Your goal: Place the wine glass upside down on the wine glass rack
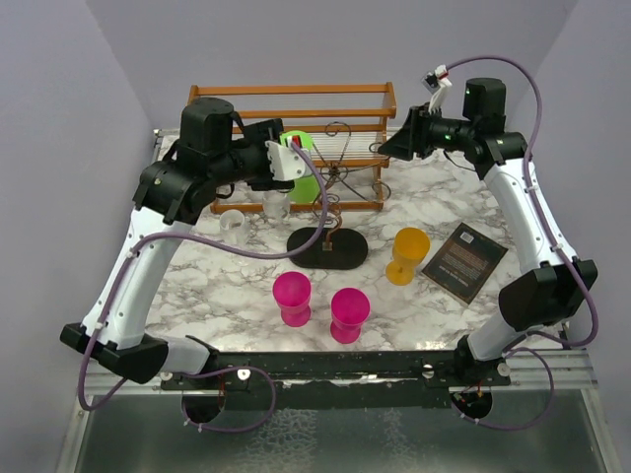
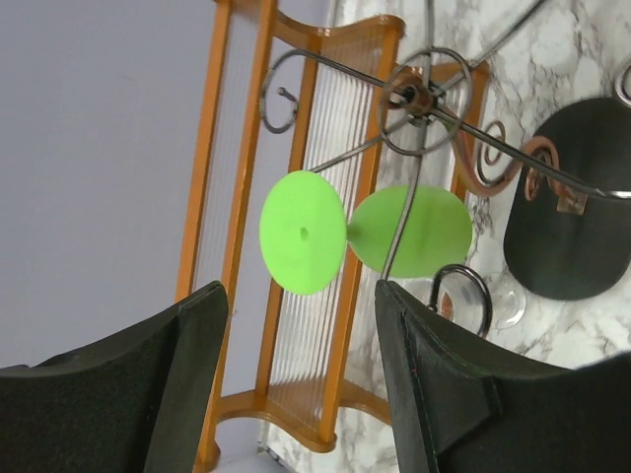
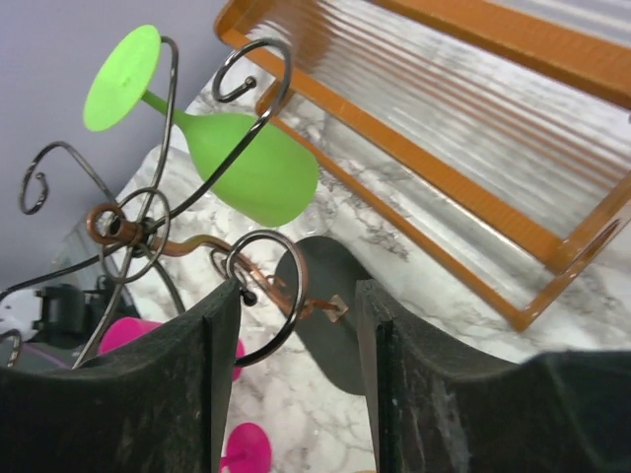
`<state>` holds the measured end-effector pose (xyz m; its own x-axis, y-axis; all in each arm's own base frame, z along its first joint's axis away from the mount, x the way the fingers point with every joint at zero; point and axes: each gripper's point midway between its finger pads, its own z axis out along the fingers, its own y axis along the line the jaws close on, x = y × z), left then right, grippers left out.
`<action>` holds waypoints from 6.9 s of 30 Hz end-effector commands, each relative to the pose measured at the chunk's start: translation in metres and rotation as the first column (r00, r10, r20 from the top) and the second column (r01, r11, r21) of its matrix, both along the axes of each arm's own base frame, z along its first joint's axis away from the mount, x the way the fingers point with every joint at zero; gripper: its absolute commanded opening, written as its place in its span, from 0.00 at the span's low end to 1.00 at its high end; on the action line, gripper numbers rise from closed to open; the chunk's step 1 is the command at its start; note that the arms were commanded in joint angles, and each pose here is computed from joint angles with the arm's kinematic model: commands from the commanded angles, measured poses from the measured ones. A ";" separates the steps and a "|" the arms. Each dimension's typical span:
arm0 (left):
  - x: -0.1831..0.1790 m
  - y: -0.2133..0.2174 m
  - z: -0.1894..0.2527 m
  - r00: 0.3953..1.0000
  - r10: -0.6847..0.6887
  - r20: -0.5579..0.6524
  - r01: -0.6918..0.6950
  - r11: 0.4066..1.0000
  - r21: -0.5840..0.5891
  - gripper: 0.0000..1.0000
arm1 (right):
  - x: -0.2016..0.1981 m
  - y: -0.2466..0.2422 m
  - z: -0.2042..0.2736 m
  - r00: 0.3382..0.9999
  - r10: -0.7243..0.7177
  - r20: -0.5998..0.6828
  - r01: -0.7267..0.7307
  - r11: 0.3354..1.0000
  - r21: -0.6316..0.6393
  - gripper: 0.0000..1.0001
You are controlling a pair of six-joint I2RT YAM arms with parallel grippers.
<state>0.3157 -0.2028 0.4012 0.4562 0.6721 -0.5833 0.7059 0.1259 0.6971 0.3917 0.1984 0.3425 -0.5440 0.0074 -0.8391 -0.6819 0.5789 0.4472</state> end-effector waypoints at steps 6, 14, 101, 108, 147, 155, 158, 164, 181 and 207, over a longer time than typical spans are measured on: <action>0.018 0.068 0.052 0.829 0.530 -0.180 -0.551 0.719 -0.424 0.74 | 0.013 -0.014 0.016 0.992 -0.053 0.116 0.060 0.996 -0.062 0.76; 0.043 0.130 -0.033 0.578 0.591 -0.563 -0.815 0.460 -0.353 0.75 | 0.006 -0.031 0.037 0.965 -0.132 0.227 0.158 0.983 -0.099 0.94; 0.096 0.101 -0.105 0.526 0.541 -0.656 -0.774 0.624 -0.106 0.00 | -0.026 -0.060 0.064 0.882 -0.224 0.416 0.298 0.947 -0.121 0.95; 0.086 0.120 -0.027 0.597 0.604 -0.528 -0.789 0.562 -0.249 0.00 | -0.025 -0.066 0.069 0.863 -0.230 0.449 0.323 0.936 -0.142 0.95; 0.038 -0.024 0.185 0.907 -0.086 -0.413 -0.344 0.415 -0.842 0.00 | 0.006 0.019 0.131 0.935 -0.090 0.342 0.015 0.976 0.215 0.60; 0.033 -0.028 0.185 0.902 -0.119 -0.416 -0.336 0.415 -0.846 0.00 | 0.000 0.021 0.121 0.954 -0.085 0.286 0.011 0.968 0.251 0.37; 0.032 -0.030 0.184 0.899 -0.129 -0.419 -0.334 0.417 -0.845 0.00 | -0.003 0.025 0.120 0.961 -0.056 0.270 -0.019 0.963 0.267 0.30; 0.031 -0.031 0.185 0.899 -0.135 -0.418 -0.332 0.415 -0.847 0.00 | -0.006 0.028 0.126 0.961 -0.039 0.273 -0.043 0.957 0.287 0.26; 0.024 -0.033 0.168 0.878 -0.155 -0.454 -0.353 0.432 -0.830 0.18 | 0.010 0.005 0.129 0.925 -0.166 0.341 0.090 0.970 0.227 0.01; 0.050 0.050 0.114 0.829 0.404 -0.387 -0.550 0.460 -0.697 0.89 | 0.033 -0.092 0.208 0.483 -0.270 0.833 0.656 0.742 -0.140 0.01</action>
<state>0.3599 -0.1773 0.5264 0.0613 -0.0547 -0.9966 0.5534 0.8328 -0.0117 0.4187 0.1027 0.5346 0.1784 -0.1969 -0.9640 -0.3456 0.9048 -0.2488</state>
